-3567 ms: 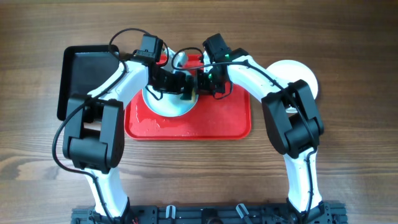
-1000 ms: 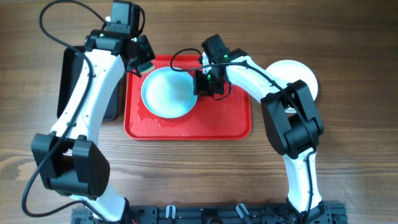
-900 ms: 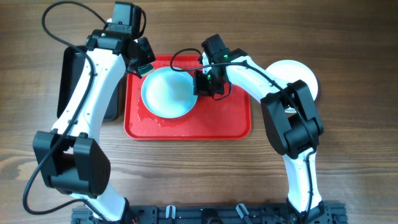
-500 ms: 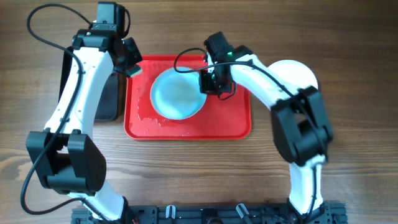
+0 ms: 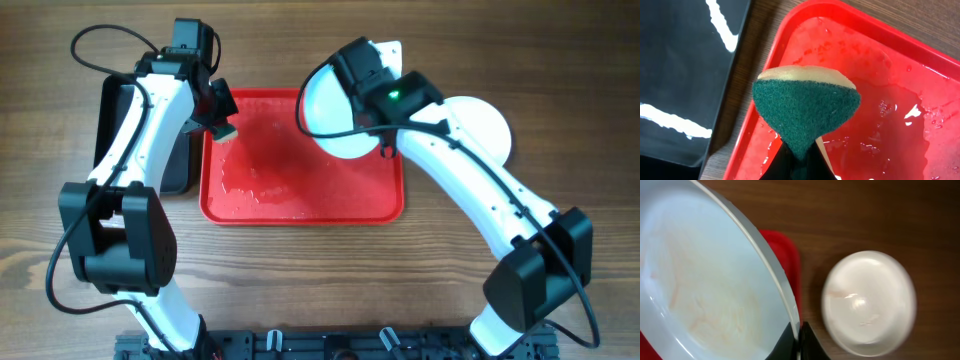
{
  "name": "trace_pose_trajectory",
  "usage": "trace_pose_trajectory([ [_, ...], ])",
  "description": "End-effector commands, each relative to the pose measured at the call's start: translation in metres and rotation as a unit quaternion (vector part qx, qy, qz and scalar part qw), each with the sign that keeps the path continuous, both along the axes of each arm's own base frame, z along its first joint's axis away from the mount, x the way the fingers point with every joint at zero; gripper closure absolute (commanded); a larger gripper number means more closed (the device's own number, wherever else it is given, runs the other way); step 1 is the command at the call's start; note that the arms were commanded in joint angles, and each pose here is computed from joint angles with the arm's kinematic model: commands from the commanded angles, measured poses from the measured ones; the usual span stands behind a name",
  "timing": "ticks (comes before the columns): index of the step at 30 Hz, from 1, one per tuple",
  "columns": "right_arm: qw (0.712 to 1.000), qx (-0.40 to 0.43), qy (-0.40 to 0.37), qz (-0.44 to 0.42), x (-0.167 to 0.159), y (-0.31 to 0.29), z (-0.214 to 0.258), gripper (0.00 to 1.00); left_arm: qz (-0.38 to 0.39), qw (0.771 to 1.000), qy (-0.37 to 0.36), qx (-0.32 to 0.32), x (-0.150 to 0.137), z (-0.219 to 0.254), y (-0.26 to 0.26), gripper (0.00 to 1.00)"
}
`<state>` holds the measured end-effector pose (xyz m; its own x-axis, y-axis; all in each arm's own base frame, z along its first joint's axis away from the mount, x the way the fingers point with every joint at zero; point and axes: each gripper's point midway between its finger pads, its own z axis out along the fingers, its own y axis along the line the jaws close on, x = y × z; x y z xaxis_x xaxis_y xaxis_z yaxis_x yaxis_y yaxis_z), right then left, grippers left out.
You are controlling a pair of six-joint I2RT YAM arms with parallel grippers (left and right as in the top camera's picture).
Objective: Clean dirty plates on tray and stack at the side
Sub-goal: 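Carry the plate right and set it on the plate stack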
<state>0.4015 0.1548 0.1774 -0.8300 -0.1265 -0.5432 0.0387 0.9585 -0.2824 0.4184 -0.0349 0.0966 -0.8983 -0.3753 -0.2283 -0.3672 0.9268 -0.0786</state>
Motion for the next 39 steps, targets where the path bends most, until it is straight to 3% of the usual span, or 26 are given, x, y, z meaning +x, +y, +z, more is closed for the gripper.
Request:
trace_pose_trajectory([
  [1,0.988,-0.128,-0.077,-0.042,0.002,-0.025,0.031,0.96,-0.016,1.000,0.009,-0.024,-0.002,-0.006,-0.011,0.96],
  [11,0.954,-0.247,-0.166,-0.028,-0.018,-0.004,0.073,0.96,-0.016,1.000,0.009,-0.025,-0.002,-0.006,-0.011,0.96],
  [21,0.951,-0.254,-0.177,-0.014,-0.024,0.008,0.077,0.96,-0.016,1.000,0.009,-0.025,-0.002,-0.006,-0.011,0.96],
  [27,0.967,-0.207,-0.149,-0.017,-0.029,0.010,0.060,0.96,-0.016,1.000,0.009,-0.025,-0.002,-0.006,-0.012,0.96],
  [32,0.993,-0.104,-0.054,0.002,-0.030,0.019,0.020,0.96,-0.019,0.999,0.010,-0.033,-0.002,-0.006,-0.014,0.96],
  [39,0.998,0.005,0.050,0.036,-0.026,0.020,-0.012,0.96,-0.019,0.999,0.008,-0.033,-0.002,-0.006,-0.015,0.96],
])
